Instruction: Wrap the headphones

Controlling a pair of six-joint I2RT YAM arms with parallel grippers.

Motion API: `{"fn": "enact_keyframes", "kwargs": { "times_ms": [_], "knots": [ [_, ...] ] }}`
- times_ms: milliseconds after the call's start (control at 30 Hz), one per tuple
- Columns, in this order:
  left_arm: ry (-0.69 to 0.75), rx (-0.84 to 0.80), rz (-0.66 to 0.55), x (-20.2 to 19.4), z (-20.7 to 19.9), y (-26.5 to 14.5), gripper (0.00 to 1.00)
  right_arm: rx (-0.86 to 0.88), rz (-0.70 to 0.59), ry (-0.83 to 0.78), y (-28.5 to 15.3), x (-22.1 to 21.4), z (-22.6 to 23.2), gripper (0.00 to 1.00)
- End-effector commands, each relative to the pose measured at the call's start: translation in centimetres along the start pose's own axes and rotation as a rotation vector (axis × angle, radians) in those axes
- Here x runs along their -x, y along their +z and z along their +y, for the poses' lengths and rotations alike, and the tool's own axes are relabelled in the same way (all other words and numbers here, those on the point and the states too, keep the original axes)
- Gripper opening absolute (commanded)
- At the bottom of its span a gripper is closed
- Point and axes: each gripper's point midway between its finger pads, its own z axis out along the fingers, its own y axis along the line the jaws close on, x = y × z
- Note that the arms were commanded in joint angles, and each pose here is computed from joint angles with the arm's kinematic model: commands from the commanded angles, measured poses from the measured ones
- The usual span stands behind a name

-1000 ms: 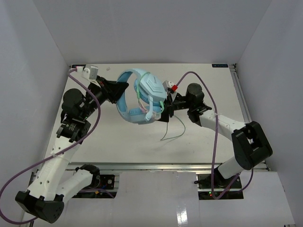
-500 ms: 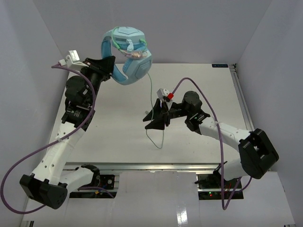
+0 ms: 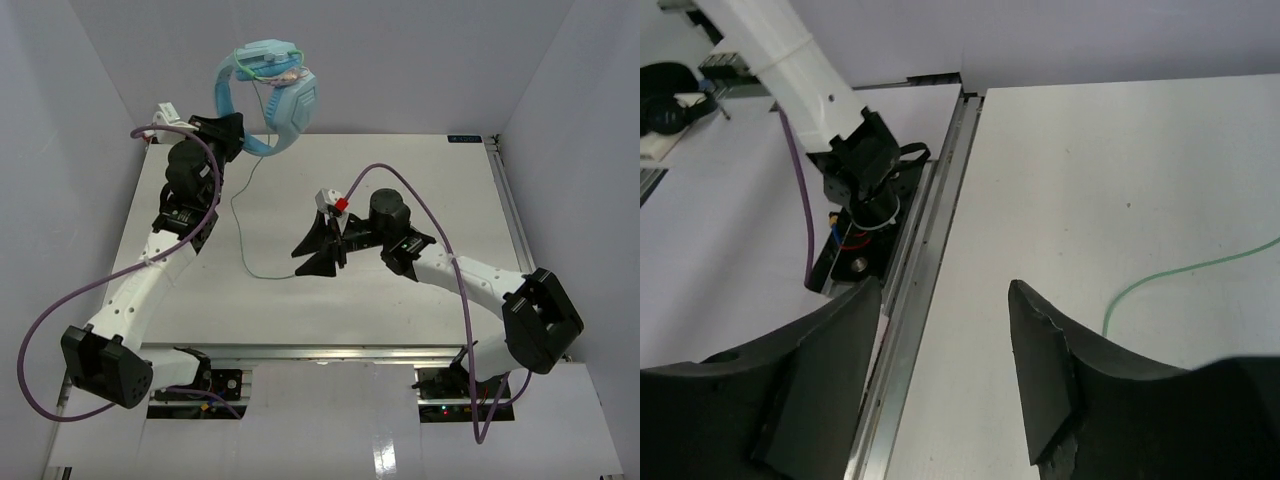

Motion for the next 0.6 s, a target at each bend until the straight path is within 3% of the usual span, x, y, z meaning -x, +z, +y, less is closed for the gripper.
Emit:
{"fn": "enact_keyframes", "kwargs": {
  "times_ms": [0, 67, 100, 333, 433, 567],
  "knots": [
    [-0.051, -0.197, -0.138, 6.1, -7.3, -2.2, 0.0, -0.186, -0.024, -0.06, -1.2, 2.3, -4.6, 0.75],
    [-0.038, -0.217, -0.14, 6.6, -7.9, -2.8, 0.0, -0.239, -0.065, -0.063, -2.3, 2.8, -6.5, 0.91],
    [-0.032, -0.222, -0.138, 6.7, -8.0, -3.1, 0.0, -0.255, -0.092, -0.043, -2.7, 3.0, -7.2, 0.93],
    [-0.042, -0.269, -0.143, 8.5, -9.8, -5.8, 0.0, -0.256, -0.339, 0.03, -1.1, 7.7, -11.1, 0.9],
    [-0.053, -0.276, -0.136, 8.8, -10.2, -6.6, 0.0, -0.239, -0.4, 0.063, 0.3, 8.2, -13.7, 0.9],
    [-0.054, -0.274, -0.125, 8.7, -10.1, -6.8, 0.0, -0.139, -0.424, -0.017, 2.1, 8.9, -13.2, 0.9]
  ]
}}
